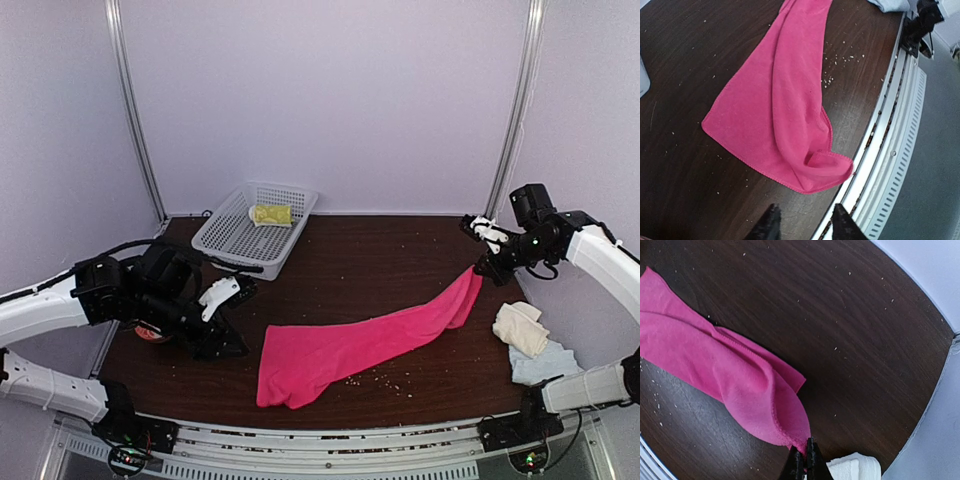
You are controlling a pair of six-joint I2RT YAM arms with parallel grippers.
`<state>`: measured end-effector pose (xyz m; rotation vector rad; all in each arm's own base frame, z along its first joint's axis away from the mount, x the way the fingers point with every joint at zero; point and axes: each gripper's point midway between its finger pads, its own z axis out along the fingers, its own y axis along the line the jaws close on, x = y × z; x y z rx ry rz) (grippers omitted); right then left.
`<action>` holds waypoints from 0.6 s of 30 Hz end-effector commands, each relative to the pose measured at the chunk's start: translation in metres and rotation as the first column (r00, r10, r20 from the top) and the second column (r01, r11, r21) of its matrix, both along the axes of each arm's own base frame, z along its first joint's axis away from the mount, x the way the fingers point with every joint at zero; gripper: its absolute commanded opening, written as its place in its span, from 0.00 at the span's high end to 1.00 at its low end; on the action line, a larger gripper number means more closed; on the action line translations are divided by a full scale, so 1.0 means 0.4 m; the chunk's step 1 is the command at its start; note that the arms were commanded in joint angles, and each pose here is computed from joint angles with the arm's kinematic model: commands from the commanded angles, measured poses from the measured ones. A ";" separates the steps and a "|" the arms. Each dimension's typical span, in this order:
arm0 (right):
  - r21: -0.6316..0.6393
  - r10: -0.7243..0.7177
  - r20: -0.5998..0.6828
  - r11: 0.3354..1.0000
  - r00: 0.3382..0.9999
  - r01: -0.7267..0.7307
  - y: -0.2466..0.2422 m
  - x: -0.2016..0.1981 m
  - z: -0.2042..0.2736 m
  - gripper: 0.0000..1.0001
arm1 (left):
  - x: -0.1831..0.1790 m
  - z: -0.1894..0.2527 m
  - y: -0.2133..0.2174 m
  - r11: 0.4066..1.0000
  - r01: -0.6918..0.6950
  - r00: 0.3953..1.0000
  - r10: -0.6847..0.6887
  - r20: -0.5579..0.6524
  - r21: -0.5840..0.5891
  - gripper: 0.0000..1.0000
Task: Roll the towels
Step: Adjust the towel at the center of the board, then pick up the towel from the center of the board.
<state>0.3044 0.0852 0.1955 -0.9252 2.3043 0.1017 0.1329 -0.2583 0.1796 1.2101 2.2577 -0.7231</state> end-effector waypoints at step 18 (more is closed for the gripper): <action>-0.033 0.075 -0.064 0.996 0.995 -0.077 0.011 0.028 -0.077 1.00 | 0.404 -0.281 -0.047 0.915 -0.382 0.918 0.391 -0.059 0.126 0.55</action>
